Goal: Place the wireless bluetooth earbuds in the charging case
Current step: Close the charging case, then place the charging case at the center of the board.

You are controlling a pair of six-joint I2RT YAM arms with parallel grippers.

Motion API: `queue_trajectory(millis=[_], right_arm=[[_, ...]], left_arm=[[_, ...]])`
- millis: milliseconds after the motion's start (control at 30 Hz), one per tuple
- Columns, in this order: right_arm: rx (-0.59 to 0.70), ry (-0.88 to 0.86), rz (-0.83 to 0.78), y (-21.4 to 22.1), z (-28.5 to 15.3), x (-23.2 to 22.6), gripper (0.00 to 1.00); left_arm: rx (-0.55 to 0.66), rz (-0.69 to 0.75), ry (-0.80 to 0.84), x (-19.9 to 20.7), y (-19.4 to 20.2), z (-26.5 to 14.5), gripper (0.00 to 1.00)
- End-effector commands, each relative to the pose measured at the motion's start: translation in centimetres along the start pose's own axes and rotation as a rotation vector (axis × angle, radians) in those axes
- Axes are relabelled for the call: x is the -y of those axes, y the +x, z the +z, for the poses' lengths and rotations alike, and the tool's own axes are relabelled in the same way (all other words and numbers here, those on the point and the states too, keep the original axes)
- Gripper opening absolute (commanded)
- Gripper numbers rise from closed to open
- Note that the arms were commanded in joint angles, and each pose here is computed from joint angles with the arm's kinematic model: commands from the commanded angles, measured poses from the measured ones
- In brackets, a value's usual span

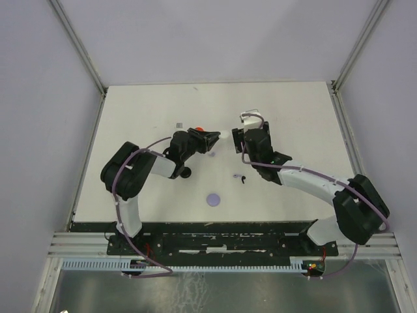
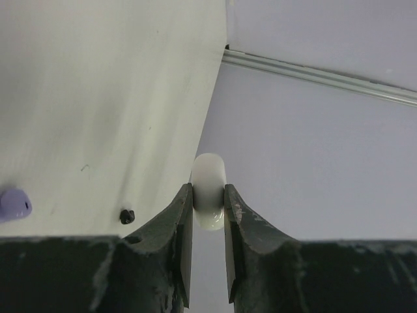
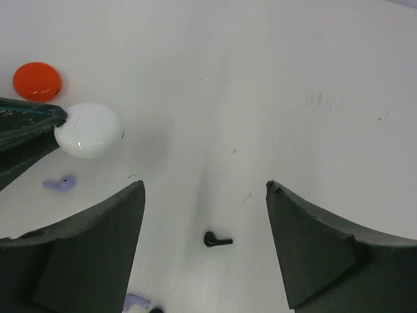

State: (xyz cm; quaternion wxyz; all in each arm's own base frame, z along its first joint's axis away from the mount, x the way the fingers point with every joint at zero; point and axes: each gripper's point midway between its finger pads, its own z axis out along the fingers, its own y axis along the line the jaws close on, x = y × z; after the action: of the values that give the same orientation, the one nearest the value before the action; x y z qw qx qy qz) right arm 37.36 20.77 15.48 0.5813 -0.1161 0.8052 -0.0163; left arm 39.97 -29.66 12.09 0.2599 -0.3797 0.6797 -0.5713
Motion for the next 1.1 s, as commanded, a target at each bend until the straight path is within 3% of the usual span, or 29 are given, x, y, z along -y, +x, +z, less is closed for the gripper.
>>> queue_trajectory(millis=[0, 633, 933, 1000, 1067], right_arm=[[-0.034, 0.057, 0.117, -1.6, -2.3, 3.5, 0.83], [-0.132, 0.009, 0.143, -0.3, -3.8, 5.1, 0.84], [-0.201, -0.159, 0.119, 0.2, -4.6, 2.3, 0.82], [-0.227, -0.242, 0.116, 0.5, -5.1, 1.0, 0.82], [-0.264, -0.318, 0.112, 0.7, -5.8, -0.2, 0.81]], left_arm=[[-0.068, 0.11, 0.03, 0.3, 0.8, 2.9, 0.03], [-0.08, 0.385, -0.156, -3.2, -0.7, 9.7, 0.03], [-0.094, 0.44, -0.202, -4.4, -1.0, 10.5, 0.04], [-0.107, 0.453, -0.208, -4.5, -0.8, 10.9, 0.08], [-0.119, 0.458, -0.213, -4.6, -0.7, 11.1, 0.18]])
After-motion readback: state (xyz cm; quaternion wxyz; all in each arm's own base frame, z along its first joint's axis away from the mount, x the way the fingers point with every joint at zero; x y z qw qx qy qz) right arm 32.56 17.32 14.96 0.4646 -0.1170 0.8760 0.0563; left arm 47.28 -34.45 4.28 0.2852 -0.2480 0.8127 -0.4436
